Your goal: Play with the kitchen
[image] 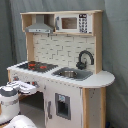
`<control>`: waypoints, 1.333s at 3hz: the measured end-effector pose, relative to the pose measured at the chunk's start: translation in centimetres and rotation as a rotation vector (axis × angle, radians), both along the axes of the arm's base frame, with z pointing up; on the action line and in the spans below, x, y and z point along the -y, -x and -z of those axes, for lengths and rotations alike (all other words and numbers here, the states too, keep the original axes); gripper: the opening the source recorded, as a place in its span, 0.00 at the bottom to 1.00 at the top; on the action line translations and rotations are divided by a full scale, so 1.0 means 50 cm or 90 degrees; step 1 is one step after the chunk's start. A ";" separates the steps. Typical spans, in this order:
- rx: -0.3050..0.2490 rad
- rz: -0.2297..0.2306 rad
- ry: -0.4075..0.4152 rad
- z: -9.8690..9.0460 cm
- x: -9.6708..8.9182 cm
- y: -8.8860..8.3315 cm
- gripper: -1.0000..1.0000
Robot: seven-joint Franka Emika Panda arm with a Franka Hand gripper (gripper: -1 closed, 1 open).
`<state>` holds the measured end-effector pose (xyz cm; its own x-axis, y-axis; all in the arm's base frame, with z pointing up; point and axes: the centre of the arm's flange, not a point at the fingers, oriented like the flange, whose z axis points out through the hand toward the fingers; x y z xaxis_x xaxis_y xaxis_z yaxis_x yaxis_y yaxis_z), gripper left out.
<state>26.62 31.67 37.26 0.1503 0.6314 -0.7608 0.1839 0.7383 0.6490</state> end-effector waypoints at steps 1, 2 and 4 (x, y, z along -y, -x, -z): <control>0.001 -0.035 -0.009 -0.002 -0.021 -0.018 1.00; -0.007 -0.080 -0.036 0.031 -0.071 -0.009 1.00; -0.014 -0.068 -0.073 0.037 -0.049 -0.094 1.00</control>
<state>31.34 34.12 35.42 0.0614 0.7255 -0.6855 0.1236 0.6760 0.7265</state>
